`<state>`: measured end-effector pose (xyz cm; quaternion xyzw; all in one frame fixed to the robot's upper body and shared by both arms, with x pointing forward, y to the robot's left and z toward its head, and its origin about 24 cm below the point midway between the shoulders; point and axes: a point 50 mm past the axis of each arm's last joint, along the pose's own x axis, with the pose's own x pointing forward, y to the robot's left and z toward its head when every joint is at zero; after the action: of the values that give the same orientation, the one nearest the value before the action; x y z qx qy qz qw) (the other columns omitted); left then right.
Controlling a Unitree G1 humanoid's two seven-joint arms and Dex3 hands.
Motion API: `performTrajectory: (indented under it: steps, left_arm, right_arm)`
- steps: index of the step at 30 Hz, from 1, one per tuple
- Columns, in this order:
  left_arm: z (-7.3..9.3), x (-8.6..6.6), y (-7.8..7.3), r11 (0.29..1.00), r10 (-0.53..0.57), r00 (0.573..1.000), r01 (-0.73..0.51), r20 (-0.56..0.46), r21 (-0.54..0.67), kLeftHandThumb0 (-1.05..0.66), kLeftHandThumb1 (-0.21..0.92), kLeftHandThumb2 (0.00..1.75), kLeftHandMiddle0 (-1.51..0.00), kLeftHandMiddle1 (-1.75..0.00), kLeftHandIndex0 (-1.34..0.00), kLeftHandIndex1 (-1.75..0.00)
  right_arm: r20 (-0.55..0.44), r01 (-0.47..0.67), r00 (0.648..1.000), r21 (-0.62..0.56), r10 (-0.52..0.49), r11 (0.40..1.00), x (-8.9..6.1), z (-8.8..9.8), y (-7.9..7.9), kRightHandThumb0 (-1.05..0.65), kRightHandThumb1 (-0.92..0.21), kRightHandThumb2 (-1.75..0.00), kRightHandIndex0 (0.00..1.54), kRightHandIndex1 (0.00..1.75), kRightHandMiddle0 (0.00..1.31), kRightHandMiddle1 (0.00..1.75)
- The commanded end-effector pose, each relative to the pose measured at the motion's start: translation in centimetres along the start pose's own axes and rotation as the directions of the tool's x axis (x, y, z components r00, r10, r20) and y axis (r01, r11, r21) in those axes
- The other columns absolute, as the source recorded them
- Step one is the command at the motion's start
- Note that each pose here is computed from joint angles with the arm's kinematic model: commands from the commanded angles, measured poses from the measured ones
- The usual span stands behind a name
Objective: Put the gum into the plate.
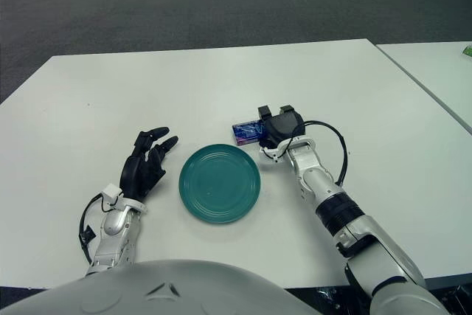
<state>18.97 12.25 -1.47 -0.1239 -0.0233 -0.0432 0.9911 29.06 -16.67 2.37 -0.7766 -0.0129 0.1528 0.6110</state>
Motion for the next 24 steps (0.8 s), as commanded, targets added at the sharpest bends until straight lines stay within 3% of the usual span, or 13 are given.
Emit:
performTrajectory:
  steps: [1,8,19,24]
  left_arm:
    - [-2.5,-1.8,-0.7,0.995,0.038,0.993,-0.048,-0.113,-0.083,-0.91,0.92,0.87,-0.40,-0.55,-0.12,-1.07]
    - [-2.5,-1.8,-0.6,0.995,0.040,0.992,-0.051,-0.120,-0.088,-0.91,0.92,0.86,-0.41,-0.56,-0.13,-1.07]
    - [-2.5,-2.0,-0.6,0.994,0.042,0.993,-0.052,-0.113,-0.093,-0.90,0.92,0.84,-0.43,-0.58,-0.15,-1.09]
    - [-2.5,-2.0,-0.6,0.994,0.049,0.993,-0.060,-0.111,-0.091,-0.89,0.92,0.84,-0.42,-0.58,-0.16,-1.09]
  right_arm:
    - [-0.018,-0.029,0.999,-0.007,0.028,1.000,0.1,-0.7,0.1,-0.40,-0.62,-0.93,0.30,0.56,0.38,1.75]
    - [-0.064,0.039,0.997,0.039,-0.037,0.998,1.2,-2.6,-3.6,-0.40,-0.61,-0.94,0.31,0.57,0.39,1.75]
    - [-0.106,0.167,0.982,0.107,-0.155,0.980,1.0,-3.2,-5.7,-0.40,-0.63,-0.90,0.31,0.51,0.37,1.75]
    - [-0.096,0.208,0.975,0.103,-0.199,0.973,0.4,-3.3,-7.7,-0.39,-0.66,-0.86,0.32,0.45,0.35,1.75]
